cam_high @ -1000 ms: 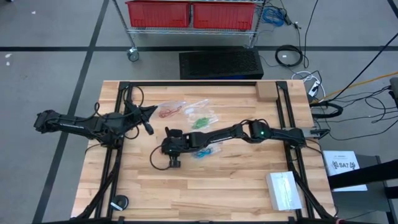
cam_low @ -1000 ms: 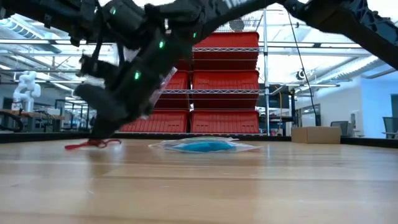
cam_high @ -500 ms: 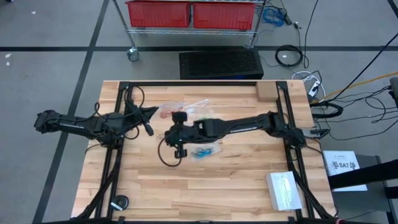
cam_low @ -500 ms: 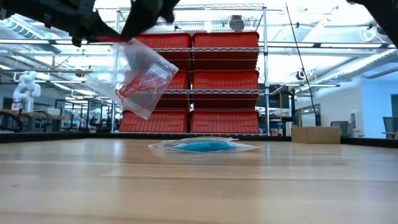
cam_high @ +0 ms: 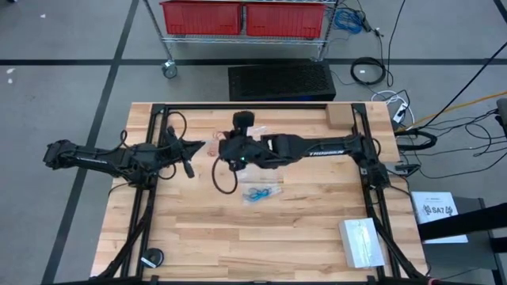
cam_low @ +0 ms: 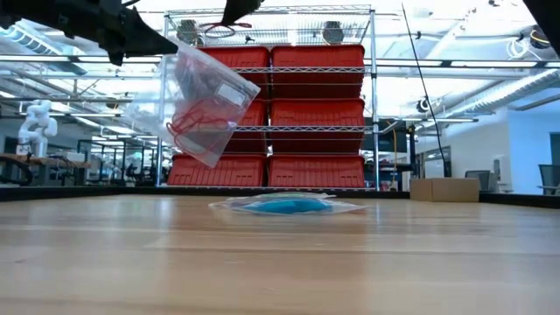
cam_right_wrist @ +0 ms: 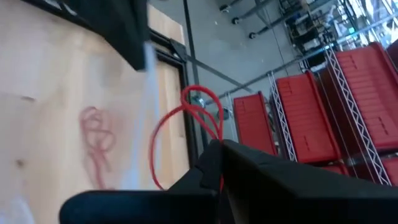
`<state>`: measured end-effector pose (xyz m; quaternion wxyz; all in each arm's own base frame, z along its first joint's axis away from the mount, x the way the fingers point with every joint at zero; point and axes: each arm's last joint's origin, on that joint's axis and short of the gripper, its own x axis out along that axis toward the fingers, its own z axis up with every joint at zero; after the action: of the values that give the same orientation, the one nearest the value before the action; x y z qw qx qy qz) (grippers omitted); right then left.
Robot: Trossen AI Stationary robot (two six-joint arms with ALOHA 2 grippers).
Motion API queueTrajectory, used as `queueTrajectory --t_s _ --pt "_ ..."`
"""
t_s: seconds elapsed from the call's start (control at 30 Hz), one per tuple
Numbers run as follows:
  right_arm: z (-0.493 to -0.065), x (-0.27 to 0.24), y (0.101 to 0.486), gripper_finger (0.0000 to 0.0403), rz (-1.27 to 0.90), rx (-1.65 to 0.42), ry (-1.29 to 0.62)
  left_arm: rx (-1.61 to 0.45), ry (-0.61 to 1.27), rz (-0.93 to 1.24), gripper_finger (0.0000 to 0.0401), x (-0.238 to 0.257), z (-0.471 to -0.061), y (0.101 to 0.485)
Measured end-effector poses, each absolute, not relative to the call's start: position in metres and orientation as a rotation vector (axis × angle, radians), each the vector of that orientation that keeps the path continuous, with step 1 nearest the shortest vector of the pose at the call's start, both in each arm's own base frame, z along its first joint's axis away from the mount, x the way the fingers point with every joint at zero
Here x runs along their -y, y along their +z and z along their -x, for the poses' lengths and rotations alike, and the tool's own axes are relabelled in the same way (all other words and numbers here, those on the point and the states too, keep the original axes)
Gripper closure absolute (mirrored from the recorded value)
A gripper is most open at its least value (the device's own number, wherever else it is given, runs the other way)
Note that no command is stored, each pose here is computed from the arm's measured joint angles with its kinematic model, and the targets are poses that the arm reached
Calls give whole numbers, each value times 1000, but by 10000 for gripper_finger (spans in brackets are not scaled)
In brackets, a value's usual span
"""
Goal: Sort rubber bands
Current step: Put the red rubber band into the right transparent zip bag
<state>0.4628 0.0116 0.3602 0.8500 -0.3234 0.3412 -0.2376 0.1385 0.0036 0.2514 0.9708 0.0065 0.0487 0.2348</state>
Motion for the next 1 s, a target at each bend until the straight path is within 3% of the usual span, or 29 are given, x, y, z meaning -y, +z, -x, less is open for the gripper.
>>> queueTrajectory --t_s 1.0 --pt "-478 10 328 403 546 -778 -344 -68 469 19 401 -3 -139 254"
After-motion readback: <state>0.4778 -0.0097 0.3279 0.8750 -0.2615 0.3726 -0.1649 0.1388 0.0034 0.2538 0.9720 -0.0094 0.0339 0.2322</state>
